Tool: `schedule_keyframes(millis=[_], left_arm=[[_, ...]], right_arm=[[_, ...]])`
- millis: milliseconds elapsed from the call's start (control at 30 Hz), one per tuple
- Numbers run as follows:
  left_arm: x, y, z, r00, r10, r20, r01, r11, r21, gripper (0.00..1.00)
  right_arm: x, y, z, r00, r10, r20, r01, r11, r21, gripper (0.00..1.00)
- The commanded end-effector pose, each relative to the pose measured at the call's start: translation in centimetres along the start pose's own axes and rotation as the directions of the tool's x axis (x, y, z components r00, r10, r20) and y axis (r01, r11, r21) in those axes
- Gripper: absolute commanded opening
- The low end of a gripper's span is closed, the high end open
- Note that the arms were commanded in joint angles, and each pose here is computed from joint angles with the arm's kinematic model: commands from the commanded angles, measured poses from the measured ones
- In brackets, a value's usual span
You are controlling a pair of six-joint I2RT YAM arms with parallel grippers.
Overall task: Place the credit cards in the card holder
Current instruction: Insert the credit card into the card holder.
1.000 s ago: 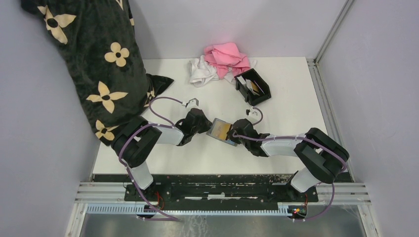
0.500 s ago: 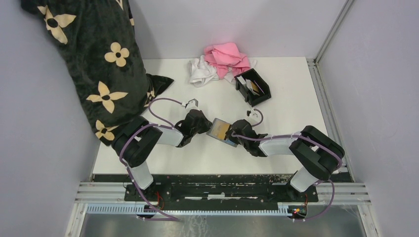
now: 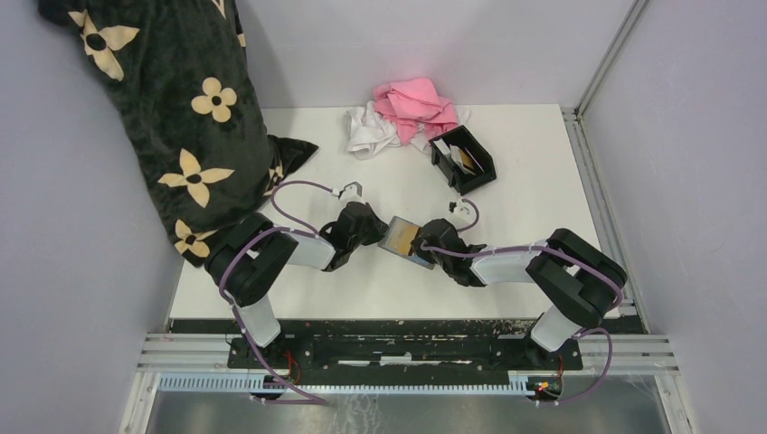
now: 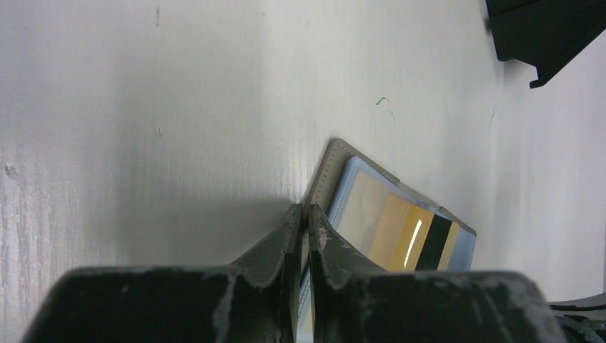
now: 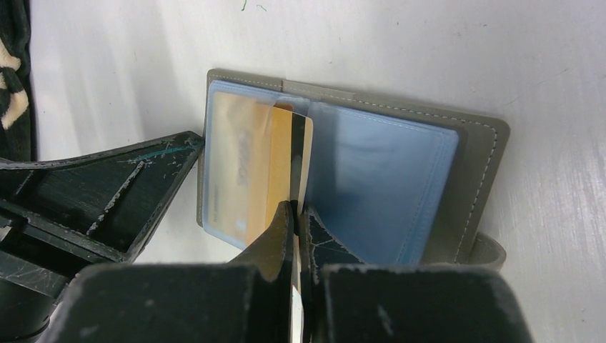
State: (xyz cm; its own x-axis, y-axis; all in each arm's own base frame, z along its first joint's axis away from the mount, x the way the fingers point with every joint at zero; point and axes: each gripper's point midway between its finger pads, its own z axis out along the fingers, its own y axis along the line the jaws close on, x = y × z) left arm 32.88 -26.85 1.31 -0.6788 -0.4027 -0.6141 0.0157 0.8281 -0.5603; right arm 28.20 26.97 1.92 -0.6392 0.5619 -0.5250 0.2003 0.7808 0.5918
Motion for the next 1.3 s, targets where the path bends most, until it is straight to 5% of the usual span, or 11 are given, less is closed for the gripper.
schedule_keyframes(millis=[0, 267, 600, 1267], left_arm=[[10.0, 8.1, -3.1, 0.937, 0.053, -0.346, -0.134, 0.967, -0.215, 0.15], [10.3, 8.0, -3.3, 0.934, 0.057, -0.352, -0.138, 0.968, -0.209, 0.14], [10.3, 8.1, -3.6, 0.934, 0.056, -0.353, -0.137, 0.969, -0.208, 0.14], [10.6, 8.0, -4.3, 0.934, 0.053, -0.353, -0.130, 0.971, -0.199, 0.14]], right_arm=[[3.9, -6.4, -0.6, 0.976, -0.152, -0.159, 0.181, 0.965, 0.191, 0.01], [4.2, -5.5, -0.4, 0.966, -0.185, -0.181, 0.219, 0.957, 0.190, 0.02], [3.4, -5.2, -1.2, 0.956, -0.237, -0.172, 0.271, 0.938, 0.214, 0.30], [2.3, -4.9, -2.5, 0.948, -0.280, -0.150, 0.310, 0.919, 0.242, 0.45]])
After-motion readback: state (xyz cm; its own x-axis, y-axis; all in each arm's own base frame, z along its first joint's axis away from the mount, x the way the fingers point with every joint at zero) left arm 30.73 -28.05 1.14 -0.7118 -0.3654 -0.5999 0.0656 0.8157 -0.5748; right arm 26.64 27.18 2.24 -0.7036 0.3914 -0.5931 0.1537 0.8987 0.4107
